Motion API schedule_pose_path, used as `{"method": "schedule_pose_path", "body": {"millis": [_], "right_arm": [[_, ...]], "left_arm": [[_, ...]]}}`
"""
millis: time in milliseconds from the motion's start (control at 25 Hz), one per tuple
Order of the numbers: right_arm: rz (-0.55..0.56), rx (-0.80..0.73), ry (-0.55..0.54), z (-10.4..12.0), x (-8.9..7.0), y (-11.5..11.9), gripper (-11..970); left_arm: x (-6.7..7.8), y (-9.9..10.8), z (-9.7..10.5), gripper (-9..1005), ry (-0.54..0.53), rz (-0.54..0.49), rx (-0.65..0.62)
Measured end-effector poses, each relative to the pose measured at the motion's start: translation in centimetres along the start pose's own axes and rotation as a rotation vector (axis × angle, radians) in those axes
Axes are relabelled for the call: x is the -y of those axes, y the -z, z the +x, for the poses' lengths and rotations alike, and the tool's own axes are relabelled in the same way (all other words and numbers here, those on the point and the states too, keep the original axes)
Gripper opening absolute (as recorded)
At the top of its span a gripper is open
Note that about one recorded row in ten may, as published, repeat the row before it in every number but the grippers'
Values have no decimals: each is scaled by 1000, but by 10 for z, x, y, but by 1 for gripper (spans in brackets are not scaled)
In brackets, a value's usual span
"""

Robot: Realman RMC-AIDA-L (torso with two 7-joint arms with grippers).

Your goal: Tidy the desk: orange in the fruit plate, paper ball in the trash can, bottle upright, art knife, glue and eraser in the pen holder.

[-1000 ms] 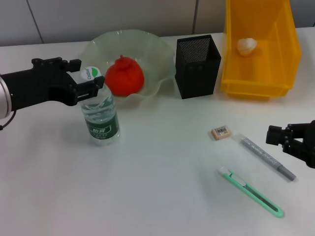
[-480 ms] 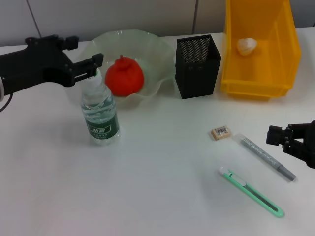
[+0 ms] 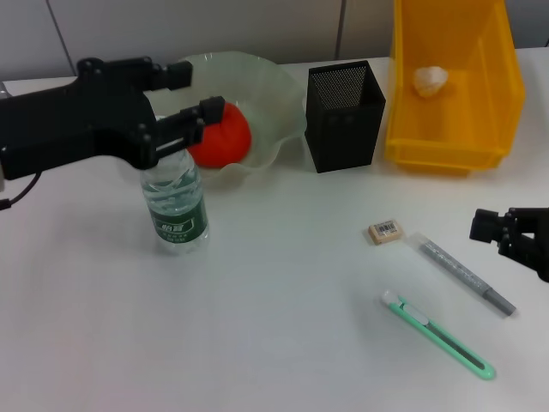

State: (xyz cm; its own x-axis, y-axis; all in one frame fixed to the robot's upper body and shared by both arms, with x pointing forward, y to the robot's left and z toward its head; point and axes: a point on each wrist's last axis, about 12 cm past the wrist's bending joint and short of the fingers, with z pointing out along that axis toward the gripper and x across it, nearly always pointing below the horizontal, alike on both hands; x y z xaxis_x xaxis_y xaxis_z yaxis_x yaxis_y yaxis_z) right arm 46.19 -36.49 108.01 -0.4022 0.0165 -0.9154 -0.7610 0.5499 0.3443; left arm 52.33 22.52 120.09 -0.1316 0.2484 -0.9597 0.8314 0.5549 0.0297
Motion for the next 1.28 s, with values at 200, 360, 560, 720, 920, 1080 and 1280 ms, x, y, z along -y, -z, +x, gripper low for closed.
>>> {"method": "schedule_pose_path", "body": {"millis": [200,360,560,720,920,1080,1280], "right_arm": [[34,17,-79,-3,5,3,149],[33,9,-132,-9,7,4,150],[-9,-15,-178,-19,6,5,151],[-51,-42,-212,-31,1,10,152],[-49,-128,-258,-46,0,12,197],[-28,-189,-295,-60,-2,14,284],[21,-311,-310,-87,-6,13,279]], "left_arm": [[6,10,-3,505,-14,138,20],[7,14,8,376,5,205,13],[13,13,20,220,-15,296,-14],[18,13,28,78,-31,364,-29],[16,7,39,11,-22,384,-54],[13,3,42,3,-33,377,-79],[9,-4,47,3,-20,382,-103]]}}
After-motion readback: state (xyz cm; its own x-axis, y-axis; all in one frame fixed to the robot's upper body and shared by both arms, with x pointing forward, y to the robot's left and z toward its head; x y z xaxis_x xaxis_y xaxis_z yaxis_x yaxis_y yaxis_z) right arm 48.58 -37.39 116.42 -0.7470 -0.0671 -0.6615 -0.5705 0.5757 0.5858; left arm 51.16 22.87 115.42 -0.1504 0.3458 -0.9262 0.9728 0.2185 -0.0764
